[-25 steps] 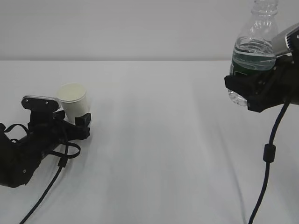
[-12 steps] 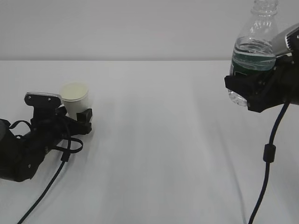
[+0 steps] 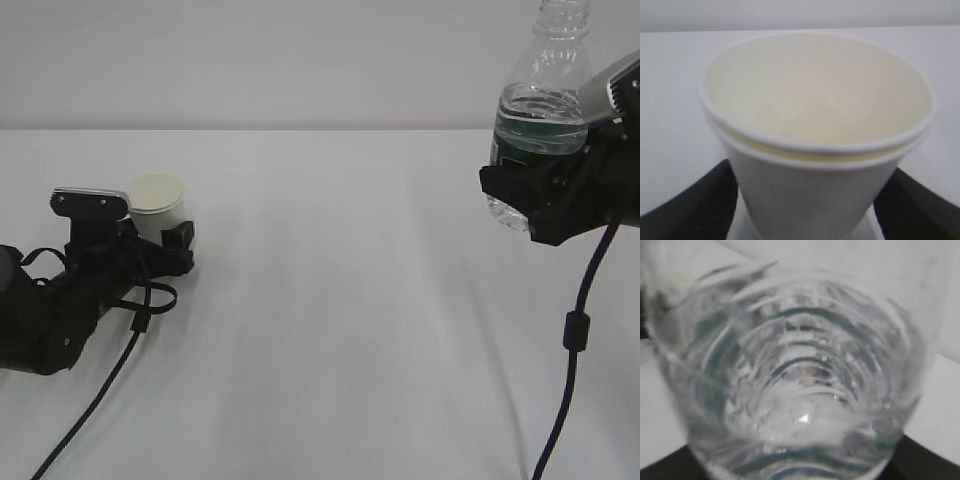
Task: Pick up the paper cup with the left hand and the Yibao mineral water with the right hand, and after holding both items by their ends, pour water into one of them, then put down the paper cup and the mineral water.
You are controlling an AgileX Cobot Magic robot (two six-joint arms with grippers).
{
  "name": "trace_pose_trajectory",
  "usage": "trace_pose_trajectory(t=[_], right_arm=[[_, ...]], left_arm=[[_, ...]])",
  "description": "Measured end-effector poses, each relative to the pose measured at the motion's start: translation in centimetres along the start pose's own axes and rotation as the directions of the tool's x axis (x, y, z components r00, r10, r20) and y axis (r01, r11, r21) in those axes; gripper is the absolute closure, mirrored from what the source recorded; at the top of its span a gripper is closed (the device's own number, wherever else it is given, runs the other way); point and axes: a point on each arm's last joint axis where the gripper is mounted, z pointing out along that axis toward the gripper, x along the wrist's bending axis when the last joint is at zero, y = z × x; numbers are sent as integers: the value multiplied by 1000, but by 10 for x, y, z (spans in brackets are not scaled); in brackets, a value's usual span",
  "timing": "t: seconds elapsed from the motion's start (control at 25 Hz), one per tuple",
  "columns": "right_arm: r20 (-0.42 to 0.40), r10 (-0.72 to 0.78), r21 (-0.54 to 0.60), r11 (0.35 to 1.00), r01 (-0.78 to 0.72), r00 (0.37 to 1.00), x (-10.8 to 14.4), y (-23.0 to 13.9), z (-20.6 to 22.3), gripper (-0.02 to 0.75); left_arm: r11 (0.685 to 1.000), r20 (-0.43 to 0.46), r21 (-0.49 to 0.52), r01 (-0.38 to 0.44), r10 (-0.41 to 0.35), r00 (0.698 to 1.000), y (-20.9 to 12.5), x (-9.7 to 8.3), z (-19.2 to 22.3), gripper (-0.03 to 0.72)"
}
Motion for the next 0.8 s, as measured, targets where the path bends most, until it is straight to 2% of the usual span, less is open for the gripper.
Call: trace_pose_trajectory(t=[0.24, 0.56, 0.8], right_arm=[[-4, -8, 3, 1000, 8, 1000, 0, 0, 0, 321], [-7, -14, 5, 1000, 14, 1000, 1, 0, 0, 321], [-9, -18, 6, 1000, 18, 1000, 1, -1, 0, 321]], left_arm=[[1000, 24, 20, -13, 12, 1000, -11, -2, 10, 95], [1000, 30, -6, -11, 12, 999, -4, -4, 20, 95], [1000, 21, 12, -9, 9, 1000, -4, -1, 23, 95]])
